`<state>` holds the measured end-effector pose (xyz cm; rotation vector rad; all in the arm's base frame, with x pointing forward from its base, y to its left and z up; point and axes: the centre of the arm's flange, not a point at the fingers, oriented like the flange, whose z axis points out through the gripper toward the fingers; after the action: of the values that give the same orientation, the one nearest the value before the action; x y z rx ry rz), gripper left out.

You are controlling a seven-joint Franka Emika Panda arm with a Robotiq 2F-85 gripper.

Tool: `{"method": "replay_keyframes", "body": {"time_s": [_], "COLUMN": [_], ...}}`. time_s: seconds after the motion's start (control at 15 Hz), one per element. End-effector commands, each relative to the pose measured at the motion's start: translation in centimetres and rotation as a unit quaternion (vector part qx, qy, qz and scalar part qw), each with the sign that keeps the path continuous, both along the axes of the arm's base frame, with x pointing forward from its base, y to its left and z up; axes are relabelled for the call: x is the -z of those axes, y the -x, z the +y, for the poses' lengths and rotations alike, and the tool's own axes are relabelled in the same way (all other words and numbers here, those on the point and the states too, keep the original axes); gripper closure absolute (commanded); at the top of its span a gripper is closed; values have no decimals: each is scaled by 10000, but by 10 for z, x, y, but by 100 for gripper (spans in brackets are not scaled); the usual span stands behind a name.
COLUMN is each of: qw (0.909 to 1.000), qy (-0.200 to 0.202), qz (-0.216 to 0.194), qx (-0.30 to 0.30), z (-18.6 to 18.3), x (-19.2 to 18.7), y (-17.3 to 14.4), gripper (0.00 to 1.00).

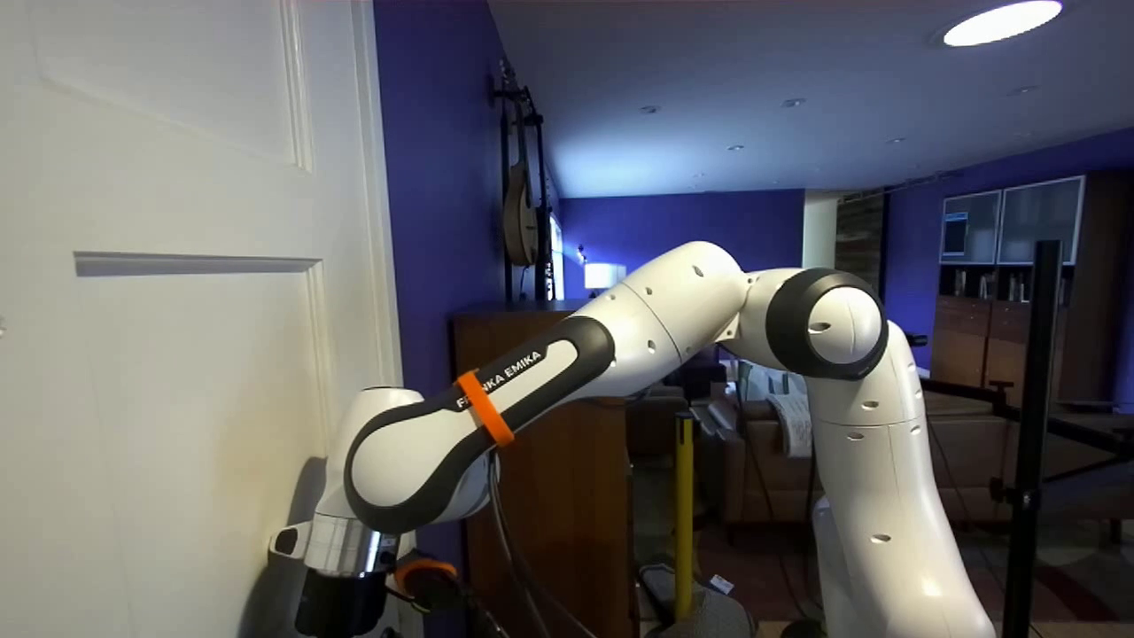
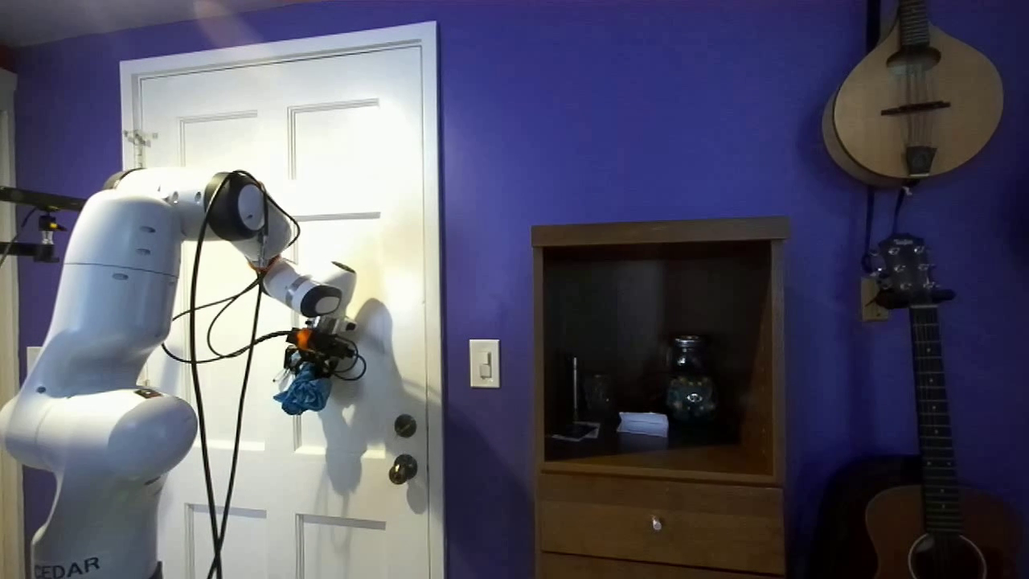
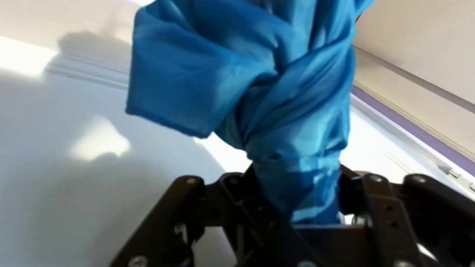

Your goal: Pick up the blue umbrella and hang it on the bottom hook on the door

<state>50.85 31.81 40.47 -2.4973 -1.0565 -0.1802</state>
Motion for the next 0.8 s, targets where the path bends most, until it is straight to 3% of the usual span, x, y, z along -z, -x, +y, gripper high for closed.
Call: {"method": "replay_keyframes", "body": {"time_s": [0.0,0.33,0.4,0.73], "qw": [10000,10000,9999,9993], "qy": [22,25,-48,-284], "qz": [17,22,64,144], "qx": [16,15,76,-196], "z": [1,-1,1,15], "x": [1,2,6,8], "y": [1,0,-3,6], "gripper": [66,66,91,91]}}
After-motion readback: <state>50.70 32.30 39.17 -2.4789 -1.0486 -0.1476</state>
